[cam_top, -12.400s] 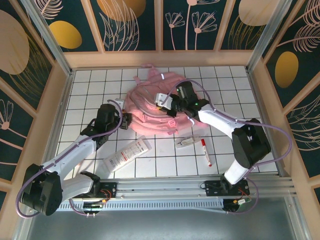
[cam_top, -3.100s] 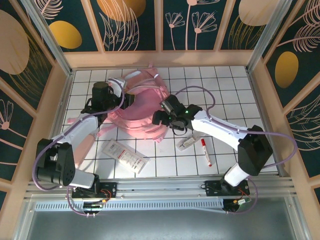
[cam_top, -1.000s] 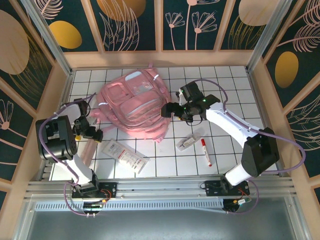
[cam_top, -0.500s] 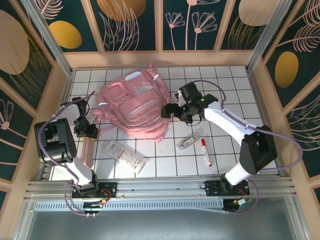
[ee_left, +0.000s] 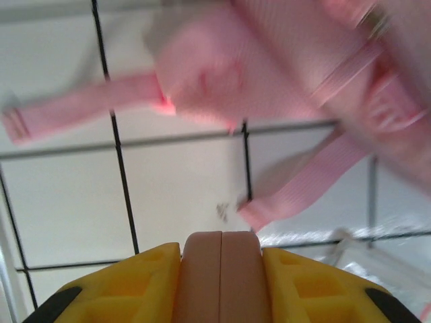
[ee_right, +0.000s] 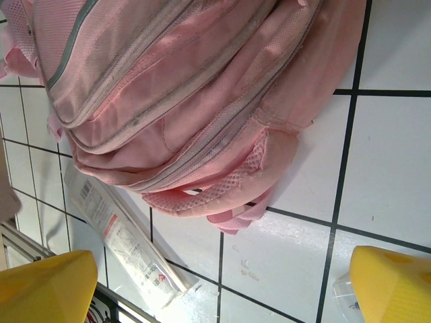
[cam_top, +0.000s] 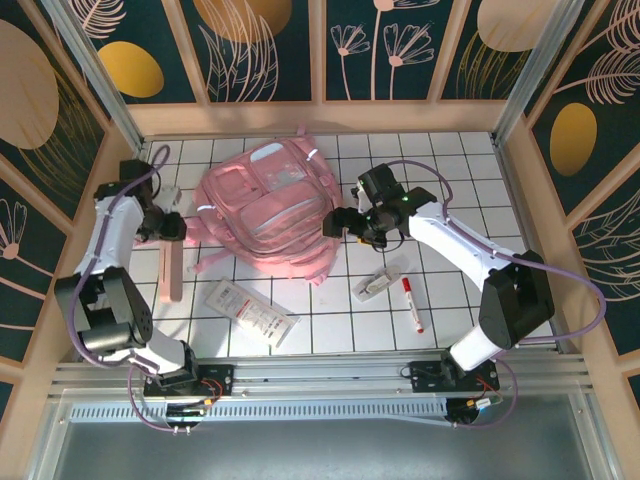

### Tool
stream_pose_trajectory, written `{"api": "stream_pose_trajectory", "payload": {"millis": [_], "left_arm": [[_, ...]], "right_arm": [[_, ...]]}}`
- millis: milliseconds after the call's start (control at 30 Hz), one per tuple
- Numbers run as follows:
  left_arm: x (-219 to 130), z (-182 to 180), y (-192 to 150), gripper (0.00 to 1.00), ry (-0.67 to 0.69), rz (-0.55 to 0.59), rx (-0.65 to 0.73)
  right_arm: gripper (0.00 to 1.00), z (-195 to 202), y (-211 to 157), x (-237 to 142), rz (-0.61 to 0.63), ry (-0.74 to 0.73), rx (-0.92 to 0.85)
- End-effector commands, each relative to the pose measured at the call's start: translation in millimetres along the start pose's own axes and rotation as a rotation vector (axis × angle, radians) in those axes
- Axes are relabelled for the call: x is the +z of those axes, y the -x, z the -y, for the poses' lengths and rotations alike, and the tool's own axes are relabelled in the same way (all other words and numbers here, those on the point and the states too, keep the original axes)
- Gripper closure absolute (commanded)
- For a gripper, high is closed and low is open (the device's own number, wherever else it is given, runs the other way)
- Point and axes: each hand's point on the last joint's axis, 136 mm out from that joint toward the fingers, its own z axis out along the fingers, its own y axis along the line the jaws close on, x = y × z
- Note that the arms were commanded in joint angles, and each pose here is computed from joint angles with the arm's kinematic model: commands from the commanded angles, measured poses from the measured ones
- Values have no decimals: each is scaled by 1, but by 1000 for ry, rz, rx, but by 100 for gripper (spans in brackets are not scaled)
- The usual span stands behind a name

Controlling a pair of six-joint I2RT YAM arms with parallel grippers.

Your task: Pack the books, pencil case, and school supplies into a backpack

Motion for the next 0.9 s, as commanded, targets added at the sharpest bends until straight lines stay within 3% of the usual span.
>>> {"api": "stream_pose_trajectory", "payload": {"millis": [0,233,300,433,567,700,867], "left_arm": [[-58,41,31,97,-215,177,-77],[-112,142,53,94,-675,402,-49],[-123,153,55,95,-750,469,-80],[-123,173,42,98,-912,523,-159],[-117,176,29,98,-905,513,-166],[-100,175,22,100,-888,460,-238],[-93,177,17,100,-909,409,-298]], "right_arm": [[4,-30,-3,-4,25,88,-79],[1,-135,-13,-12,286,228,-639],[1,-156,-13,-17,336,271,-660],[1,-190,-19,-15,304,399,-583],[1,-216,-37,-15,277,464,-606],[1,-226,-50,-1,301,376,-622],[1,-189,-32,29,382,56,-592]]}}
